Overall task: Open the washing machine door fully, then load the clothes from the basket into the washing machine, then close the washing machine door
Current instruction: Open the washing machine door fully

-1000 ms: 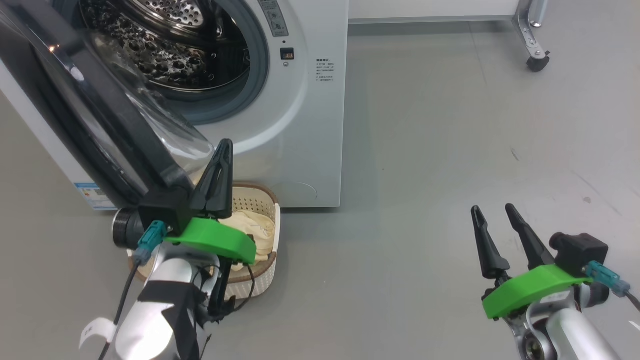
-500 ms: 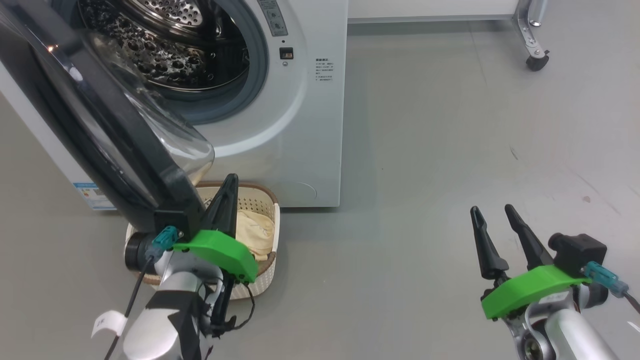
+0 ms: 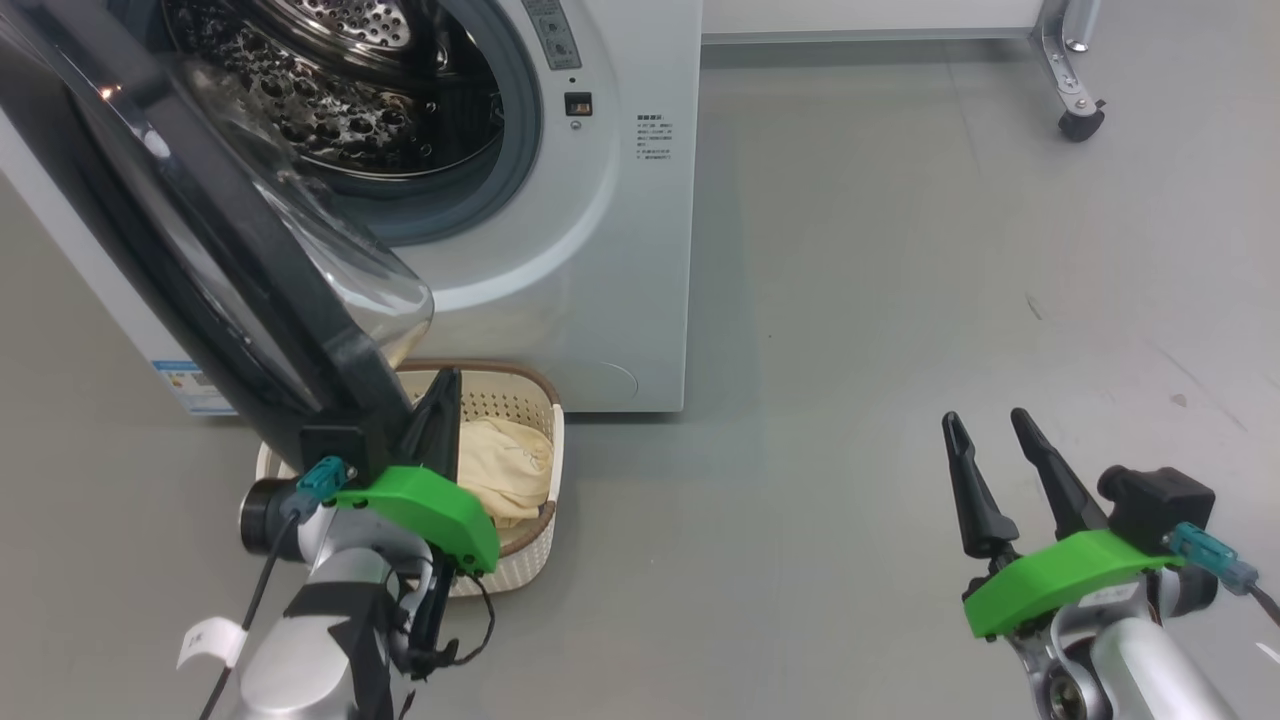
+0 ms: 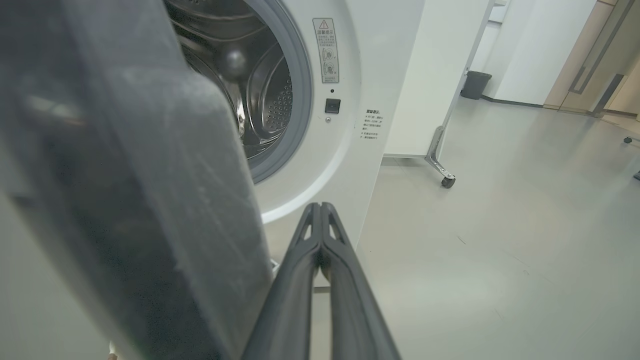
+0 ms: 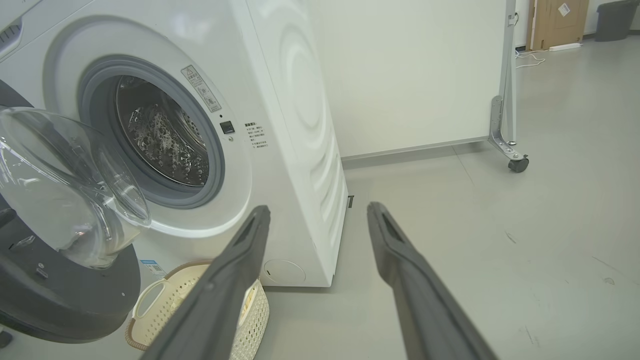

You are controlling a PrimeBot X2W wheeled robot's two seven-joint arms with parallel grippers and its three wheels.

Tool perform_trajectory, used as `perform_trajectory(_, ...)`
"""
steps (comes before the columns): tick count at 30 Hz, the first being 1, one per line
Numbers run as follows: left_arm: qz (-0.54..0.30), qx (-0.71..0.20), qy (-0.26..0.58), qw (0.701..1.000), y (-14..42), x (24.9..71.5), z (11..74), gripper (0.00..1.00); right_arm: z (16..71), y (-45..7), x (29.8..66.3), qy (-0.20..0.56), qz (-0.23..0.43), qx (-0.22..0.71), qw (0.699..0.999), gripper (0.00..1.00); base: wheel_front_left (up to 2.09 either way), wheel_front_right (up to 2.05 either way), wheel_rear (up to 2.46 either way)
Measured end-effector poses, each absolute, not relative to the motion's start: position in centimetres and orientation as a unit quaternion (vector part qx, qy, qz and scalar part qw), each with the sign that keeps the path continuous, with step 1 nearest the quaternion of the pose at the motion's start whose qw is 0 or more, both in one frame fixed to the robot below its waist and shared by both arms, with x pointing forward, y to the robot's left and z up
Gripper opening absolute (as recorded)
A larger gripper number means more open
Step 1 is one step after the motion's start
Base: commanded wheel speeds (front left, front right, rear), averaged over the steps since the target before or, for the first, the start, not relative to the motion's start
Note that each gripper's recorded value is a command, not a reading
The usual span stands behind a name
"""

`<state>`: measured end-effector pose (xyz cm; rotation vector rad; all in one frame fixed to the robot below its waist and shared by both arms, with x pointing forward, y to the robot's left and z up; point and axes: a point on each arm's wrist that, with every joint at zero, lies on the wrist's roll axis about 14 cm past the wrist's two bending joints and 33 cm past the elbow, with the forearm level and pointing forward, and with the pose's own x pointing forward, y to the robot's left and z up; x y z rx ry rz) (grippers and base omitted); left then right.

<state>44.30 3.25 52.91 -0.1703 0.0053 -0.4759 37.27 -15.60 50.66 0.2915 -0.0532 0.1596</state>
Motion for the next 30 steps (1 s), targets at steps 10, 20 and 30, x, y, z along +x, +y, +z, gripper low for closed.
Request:
perform_trajectory(10,-0.222,-0.083,0.007,0.971,4.3,44.1,52.3,0.0,50.7,-14.7,37.6,-0.025,0.093,0.145,0.985,1.0,0.0,0.0,0.0)
perform_trajectory(20,-0.201,-0.081,0.007,0.976,6.1,43.5,52.1,0.0,50.8,-12.9,38.2,-0.022,0.119,0.145,0.982,1.0,0.0,0.0,0.0)
perform_trajectory(30,-0.168,-0.08,0.001,0.982,8.9,42.3,52.4,0.0,51.1,-9.7,38.9,-0.019,0.164,0.143,0.976,1.0,0.0,0.0,0.0)
